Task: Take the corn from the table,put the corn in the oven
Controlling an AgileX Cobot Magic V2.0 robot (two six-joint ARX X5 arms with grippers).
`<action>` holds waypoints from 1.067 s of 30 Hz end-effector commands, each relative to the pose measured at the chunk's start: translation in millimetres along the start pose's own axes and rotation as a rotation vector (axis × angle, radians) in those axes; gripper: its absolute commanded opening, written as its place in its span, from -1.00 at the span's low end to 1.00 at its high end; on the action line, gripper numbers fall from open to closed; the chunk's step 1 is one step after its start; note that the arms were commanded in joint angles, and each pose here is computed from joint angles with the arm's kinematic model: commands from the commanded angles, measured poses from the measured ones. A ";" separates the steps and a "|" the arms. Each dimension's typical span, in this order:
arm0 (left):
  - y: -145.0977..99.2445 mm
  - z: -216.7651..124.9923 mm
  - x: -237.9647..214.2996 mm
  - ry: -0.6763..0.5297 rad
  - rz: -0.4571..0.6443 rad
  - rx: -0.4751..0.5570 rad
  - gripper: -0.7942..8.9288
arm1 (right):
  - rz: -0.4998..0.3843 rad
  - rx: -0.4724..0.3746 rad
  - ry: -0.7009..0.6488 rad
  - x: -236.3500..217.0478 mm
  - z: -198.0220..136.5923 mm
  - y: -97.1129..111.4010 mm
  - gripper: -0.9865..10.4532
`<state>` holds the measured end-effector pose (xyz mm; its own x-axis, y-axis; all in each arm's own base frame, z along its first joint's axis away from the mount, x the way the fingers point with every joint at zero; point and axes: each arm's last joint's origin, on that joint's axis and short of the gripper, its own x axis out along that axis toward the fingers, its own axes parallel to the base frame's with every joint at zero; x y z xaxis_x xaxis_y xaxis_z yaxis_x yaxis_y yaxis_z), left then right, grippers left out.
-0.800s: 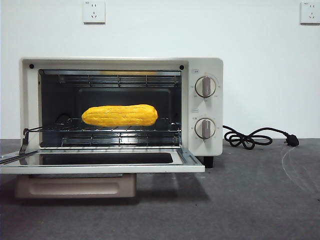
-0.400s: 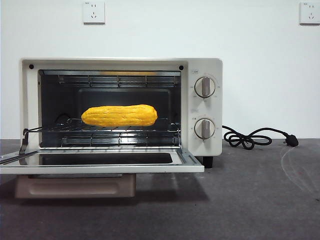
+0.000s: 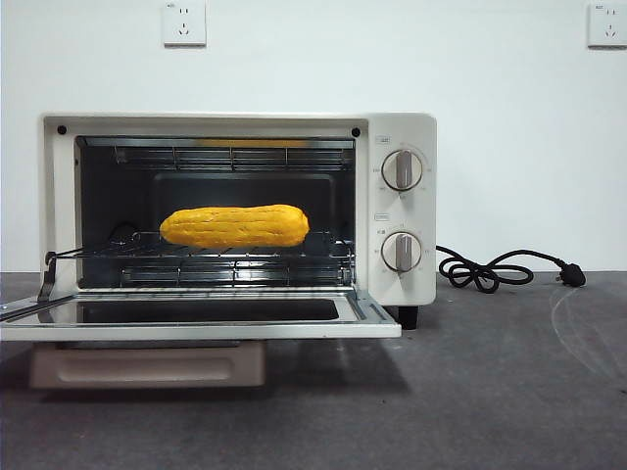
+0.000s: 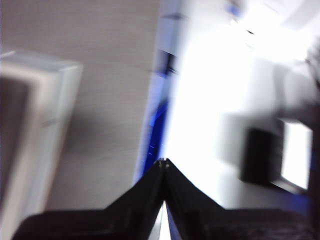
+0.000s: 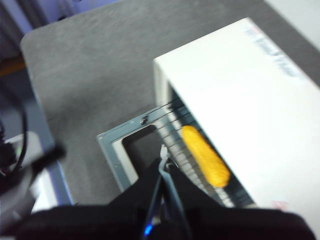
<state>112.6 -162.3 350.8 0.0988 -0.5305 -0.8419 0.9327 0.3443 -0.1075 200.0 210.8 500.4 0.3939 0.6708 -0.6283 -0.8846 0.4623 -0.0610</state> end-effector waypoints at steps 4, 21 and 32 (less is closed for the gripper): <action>51.7 -30.4 -44.2 -0.160 0.196 -0.308 -0.85 | -0.036 0.051 -0.007 -15.7 -5.2 -9.3 -0.84; 85.4 -166.5 -45.7 -0.466 0.433 -0.966 -0.85 | -0.084 0.089 -0.004 -19.5 -9.6 -25.3 -0.84; 129.6 -201.1 -2.0 -0.403 0.324 -1.165 -0.85 | -0.119 0.117 -0.001 -23.0 -13.4 -37.0 -0.84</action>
<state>161.1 38.1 236.4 0.5633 -0.4092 -0.7178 0.0213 0.8756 -0.4825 219.8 171.1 509.2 0.5072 0.6164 -0.6023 -0.7983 0.5994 -0.0587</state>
